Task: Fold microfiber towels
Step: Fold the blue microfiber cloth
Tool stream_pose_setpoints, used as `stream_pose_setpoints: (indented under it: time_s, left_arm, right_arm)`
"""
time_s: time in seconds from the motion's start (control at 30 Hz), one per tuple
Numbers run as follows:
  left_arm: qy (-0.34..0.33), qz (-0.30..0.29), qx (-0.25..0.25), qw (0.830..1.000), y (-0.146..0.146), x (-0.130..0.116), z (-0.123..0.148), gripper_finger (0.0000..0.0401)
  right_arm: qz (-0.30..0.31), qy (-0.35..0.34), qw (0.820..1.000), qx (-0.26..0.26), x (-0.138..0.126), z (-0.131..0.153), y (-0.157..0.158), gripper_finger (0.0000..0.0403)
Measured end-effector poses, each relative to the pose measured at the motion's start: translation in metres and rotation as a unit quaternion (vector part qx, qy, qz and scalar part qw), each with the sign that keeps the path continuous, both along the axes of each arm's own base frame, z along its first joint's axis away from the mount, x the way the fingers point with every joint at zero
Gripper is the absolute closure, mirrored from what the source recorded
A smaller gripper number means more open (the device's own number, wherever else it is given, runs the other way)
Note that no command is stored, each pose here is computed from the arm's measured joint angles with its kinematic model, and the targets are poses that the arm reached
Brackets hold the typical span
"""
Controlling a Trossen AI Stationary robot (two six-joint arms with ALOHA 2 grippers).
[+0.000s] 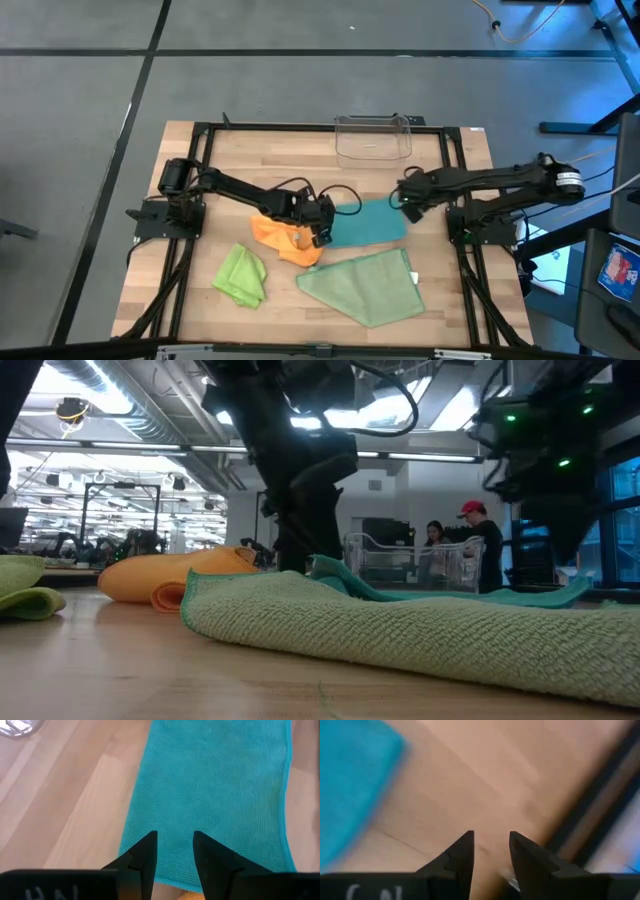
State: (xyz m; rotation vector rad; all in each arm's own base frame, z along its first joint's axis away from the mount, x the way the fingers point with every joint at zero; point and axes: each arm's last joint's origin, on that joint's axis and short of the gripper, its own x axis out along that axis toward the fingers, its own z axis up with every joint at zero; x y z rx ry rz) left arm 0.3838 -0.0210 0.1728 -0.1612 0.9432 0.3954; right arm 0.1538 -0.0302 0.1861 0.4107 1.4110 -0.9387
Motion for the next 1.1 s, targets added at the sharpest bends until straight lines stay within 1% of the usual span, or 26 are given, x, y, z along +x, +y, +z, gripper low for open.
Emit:
stream_pose_setpoints:
  time_s: [0.07, 0.1, 0.2, 0.27, 0.33, 0.4, 0.43, 0.47, 0.5, 0.6, 0.63, 0.7, 0.83, 0.9, 1.0, 1.1]
  left_arm:
    - [0.0, -0.001, 0.0, 1.0, -0.001, 0.0, 0.0, 0.0283]
    - [0.0, -0.001, 0.0, 1.0, -0.001, 0.0, 0.0, 0.0283]
    - [0.0, 0.0, 0.0, 1.0, 0.0, 0.0, 0.0, 0.0283]
    - [0.001, 0.0, 0.0, 1.0, 0.0, 0.0, 0.0, 0.0283]
    - [0.001, 0.001, 0.0, 1.0, 0.0, 0.0, 0.0, 0.0283]
    - [0.001, 0.001, 0.0, 1.0, 0.0, 0.0, 0.0, 0.0283]
    - [0.001, 0.0, 0.0, 1.0, 0.0, 0.0, 0.0, 0.0283]
    - [0.001, 0.0, 0.0, 1.0, 0.0, 0.0, 0.0, 0.0283]
    - [0.001, 0.0, 0.0, 1.0, 0.0, 0.0, 0.0, 0.0283]
    - [0.001, 0.0, 0.0, 1.0, 0.0, 0.0, 0.0, 0.0283]
    - [0.001, 0.0, 0.0, 1.0, 0.0, 0.0, 0.0, 0.0283]
    - [0.001, 0.0, 0.0, 1.0, 0.0, 0.0, 0.0, 0.0283]
    - [0.001, 0.0, 0.0, 1.0, 0.0, 0.0, 0.0, 0.0283]
    - [0.001, 0.0, 0.0, 1.0, 0.0, 0.0, 0.0, 0.0283]
    - [0.002, 0.0, 0.0, 1.0, 0.0, 0.0, 0.0, 0.0283]
    - [0.002, 0.0, 0.0, 1.0, 0.0, 0.0, 0.0, 0.0283]
  right_arm:
    - [-0.013, 0.004, 1.0, -0.021, -0.012, 0.01, 0.001, 0.0276]
    - [-0.019, -0.011, 0.999, -0.032, -0.017, 0.013, 0.001, 0.0276]
    - [-0.038, -0.095, 0.994, -0.045, -0.025, 0.017, 0.002, 0.0277]
    - [-0.032, -0.177, 0.983, -0.027, -0.024, 0.013, 0.003, 0.0277]
    - [0.006, -0.284, 0.959, -0.001, -0.015, 0.007, 0.004, 0.0277]
    - [0.062, -0.371, 0.926, 0.029, -0.008, -0.002, 0.007, 0.0277]
    - [0.081, -0.399, 0.912, 0.038, -0.006, -0.006, 0.008, 0.0277]
    - [0.088, -0.417, 0.904, 0.04, -0.006, -0.011, 0.008, 0.0277]
    - [0.076, -0.425, 0.901, 0.034, -0.007, -0.016, 0.007, 0.0277]
    - [0.004, -0.416, 0.91, 0.0, -0.013, -0.031, 0.005, 0.0277]
    - [-0.016, -0.416, 0.909, -0.007, -0.015, -0.034, 0.004, 0.0277]
    - [-0.044, -0.416, 0.908, -0.006, -0.017, -0.038, 0.004, 0.0277]
    - [-0.074, -0.414, 0.907, 0.003, -0.019, -0.04, 0.004, 0.0277]
    - [-0.073, -0.413, 0.908, 0.003, -0.019, -0.04, 0.004, 0.0277]
    - [-0.077, -0.396, 0.915, 0.004, -0.02, -0.043, 0.004, 0.0277]
    - [-0.109, -0.379, 0.919, 0.013, -0.02, -0.049, 0.004, 0.0277]
